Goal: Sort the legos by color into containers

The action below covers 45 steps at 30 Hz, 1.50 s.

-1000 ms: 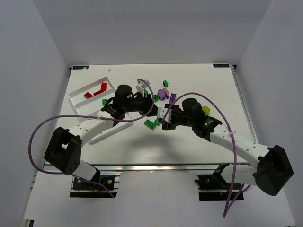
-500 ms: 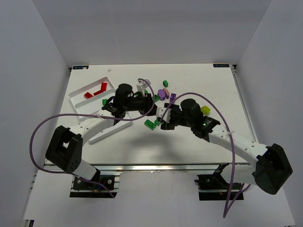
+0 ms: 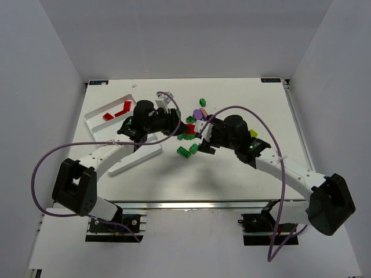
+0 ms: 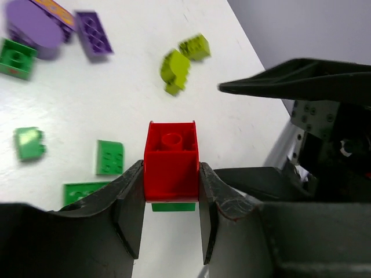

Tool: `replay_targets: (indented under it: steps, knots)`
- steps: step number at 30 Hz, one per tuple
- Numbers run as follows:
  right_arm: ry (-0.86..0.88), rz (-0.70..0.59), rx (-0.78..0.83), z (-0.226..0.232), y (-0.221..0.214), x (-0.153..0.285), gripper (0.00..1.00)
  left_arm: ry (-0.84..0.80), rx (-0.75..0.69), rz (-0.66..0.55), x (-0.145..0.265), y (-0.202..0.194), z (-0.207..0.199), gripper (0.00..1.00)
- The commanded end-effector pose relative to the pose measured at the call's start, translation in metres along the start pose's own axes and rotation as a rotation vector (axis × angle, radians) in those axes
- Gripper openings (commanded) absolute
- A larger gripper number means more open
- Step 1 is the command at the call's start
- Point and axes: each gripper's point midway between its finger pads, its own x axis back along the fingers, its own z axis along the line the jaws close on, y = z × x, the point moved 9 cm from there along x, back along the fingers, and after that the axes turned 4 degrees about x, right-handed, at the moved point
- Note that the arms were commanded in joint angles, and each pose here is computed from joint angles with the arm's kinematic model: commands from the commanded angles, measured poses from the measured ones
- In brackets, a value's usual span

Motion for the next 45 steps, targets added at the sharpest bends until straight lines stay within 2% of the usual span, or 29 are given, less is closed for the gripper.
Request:
replay_targets:
  steps: [1,3,5,11,14,18,19,22,27,35,45]
  knots:
    - [-0.014,-0.053,-0.052,-0.020,0.013,0.005,0.89,0.036,-0.055,-0.135,0.020,0.019,-0.008,0.00]
    - [0.007,-0.048,-0.106,-0.022,0.009,0.007,0.89,0.019,-0.076,-0.170,0.025,0.023,-0.012,0.00]
    - [0.039,-0.096,-0.219,-0.023,0.012,0.006,0.89,-0.008,-0.097,-0.191,0.027,0.022,-0.015,0.00]
    - [0.089,-0.248,-0.659,-0.024,0.015,0.003,0.89,-0.042,-0.118,-0.282,0.037,0.024,-0.023,0.00]
    - [0.091,-0.280,-0.806,-0.021,0.014,0.001,0.89,-0.081,-0.134,-0.309,0.041,0.024,-0.027,0.00]
    - [0.268,-0.357,-0.885,-0.015,0.011,0.003,0.89,-0.161,-0.151,-0.314,0.042,0.021,-0.033,0.00]
    - [0.389,-0.406,-0.864,-0.009,0.014,0.007,0.89,-0.182,-0.154,-0.311,0.042,0.020,-0.035,0.00]
    - [0.533,-0.494,-0.833,-0.002,0.011,0.016,0.90,-0.267,-0.174,-0.304,0.043,0.017,-0.040,0.00]
    - [0.592,-0.540,-0.824,0.001,0.012,0.023,0.89,-0.397,-0.210,-0.287,0.046,0.014,-0.051,0.00]
    - [0.591,-0.621,-0.802,0.006,0.025,0.035,0.89,-0.479,-0.215,-0.271,0.046,0.010,-0.055,0.00]
    - [0.467,-0.726,-0.816,0.010,0.031,0.039,0.85,-0.508,-0.194,-0.220,0.035,-0.001,-0.055,0.00]
